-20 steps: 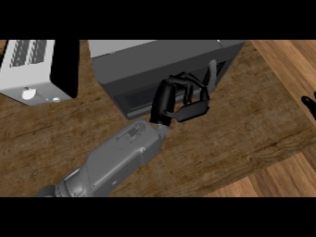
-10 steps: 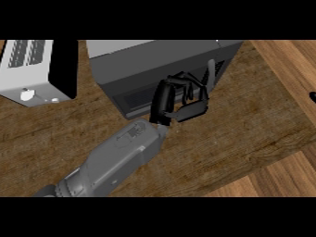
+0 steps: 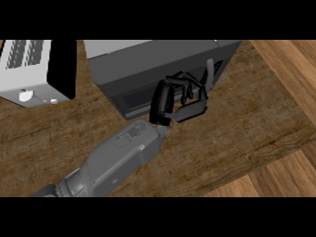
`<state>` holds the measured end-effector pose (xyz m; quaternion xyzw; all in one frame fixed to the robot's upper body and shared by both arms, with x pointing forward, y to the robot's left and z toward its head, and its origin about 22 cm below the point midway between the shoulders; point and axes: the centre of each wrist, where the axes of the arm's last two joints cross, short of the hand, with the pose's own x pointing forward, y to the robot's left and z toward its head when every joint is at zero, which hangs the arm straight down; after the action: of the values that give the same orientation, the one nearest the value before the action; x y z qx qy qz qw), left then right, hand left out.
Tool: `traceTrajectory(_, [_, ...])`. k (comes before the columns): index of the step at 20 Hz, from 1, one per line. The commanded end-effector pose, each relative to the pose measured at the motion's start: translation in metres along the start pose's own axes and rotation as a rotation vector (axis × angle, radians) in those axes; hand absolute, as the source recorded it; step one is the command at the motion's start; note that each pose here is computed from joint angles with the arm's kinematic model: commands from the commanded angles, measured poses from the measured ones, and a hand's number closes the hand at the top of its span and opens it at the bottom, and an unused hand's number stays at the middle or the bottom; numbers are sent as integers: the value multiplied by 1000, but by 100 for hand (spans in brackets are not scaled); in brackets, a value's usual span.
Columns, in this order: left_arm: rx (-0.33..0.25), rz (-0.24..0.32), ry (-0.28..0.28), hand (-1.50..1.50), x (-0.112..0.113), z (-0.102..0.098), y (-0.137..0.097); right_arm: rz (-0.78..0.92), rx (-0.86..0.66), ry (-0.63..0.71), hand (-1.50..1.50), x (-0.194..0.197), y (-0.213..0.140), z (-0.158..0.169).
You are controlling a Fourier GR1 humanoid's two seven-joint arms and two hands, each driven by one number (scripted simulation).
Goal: Pick up the milk, place it into the microwave and close the microwave
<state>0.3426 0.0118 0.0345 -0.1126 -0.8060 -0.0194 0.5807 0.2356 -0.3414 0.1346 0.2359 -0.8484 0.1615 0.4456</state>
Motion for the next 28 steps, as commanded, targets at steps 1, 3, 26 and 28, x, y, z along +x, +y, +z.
traceTrajectory(1, [33, -4, 6, 150, 8, -24, 4, -1, 8, 9, -150, 3, -1, -2])
traceTrajectory(3, [30, -18, 1, 150, 2, -19, 7, 6, -4, 8, -150, 6, -3, -3])
traceTrajectory(26, [41, 5, -29, 150, 1, -22, 6, -73, 108, 14, -150, 19, -7, -14])
traceTrajectory(28, [25, 11, -26, 150, 1, -20, 4, -86, 122, 4, -150, 19, -7, -16])
